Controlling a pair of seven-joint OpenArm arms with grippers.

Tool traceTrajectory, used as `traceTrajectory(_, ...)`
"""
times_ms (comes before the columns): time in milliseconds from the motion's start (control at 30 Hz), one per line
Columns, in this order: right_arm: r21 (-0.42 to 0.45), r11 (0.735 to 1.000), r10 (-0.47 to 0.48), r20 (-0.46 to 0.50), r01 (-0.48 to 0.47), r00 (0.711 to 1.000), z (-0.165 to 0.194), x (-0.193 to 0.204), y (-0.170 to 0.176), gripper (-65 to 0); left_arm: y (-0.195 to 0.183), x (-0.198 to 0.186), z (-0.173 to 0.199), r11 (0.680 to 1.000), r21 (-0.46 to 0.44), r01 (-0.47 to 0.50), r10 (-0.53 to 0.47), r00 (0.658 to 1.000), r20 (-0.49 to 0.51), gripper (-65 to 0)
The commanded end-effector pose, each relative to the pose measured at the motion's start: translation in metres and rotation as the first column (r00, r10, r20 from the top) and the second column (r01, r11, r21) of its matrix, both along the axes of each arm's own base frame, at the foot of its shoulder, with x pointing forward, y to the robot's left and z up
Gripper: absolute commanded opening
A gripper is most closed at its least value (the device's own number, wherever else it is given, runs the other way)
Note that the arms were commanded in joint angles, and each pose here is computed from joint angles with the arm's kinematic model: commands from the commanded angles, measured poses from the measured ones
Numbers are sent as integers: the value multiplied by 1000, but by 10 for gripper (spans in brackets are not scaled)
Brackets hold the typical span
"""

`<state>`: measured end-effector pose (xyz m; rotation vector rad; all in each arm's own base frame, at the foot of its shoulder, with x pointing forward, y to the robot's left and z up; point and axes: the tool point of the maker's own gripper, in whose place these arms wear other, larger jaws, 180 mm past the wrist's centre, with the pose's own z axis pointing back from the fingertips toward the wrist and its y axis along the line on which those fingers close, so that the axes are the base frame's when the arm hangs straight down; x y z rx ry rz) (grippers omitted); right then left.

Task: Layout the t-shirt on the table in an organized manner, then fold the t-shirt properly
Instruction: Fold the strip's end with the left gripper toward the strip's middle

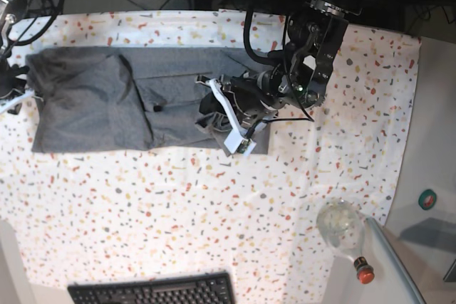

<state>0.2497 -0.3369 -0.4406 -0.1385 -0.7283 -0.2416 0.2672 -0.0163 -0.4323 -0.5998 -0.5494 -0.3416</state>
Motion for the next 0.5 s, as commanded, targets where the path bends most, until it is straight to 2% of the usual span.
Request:
traceTrajectory(0,-26,1000,5,50,-4,999,15,11,-8,-650,-6,10,13,999,-34,-4,6,999,40,-650)
traceTrajectory(67,-26,1000,5,50,-4,999,15,11,-8,-650,-6,10,13,999,-34,-4,6,999,40,-648)
traceTrajectory(167,-26,1000,5,50,-4,999,15,11,-8,-650,-6,10,13,999,-34,-4,6,999,40,-474)
traceTrajectory(267,-26,1000,5,50,-4,999,15,11,-8,-650,-11,8,14,999,-37,10,-8,999,43,-342)
traceTrajectory(333,-26,1000,5,50,-4,999,15,11,-8,-650,-19,3,13,999,-38,38,-36,999,40,-278)
traceTrajectory(400,-26,1000,5,50,-4,999,15,11,-8,-650,-23,-3,7,998,-34,54,-53,998,22,-240)
traceTrajectory(467,-26,1000,4,50,-2,999,15,11,-9,-650,-28,-4,1,997,-25,75,-75,997,7,-239)
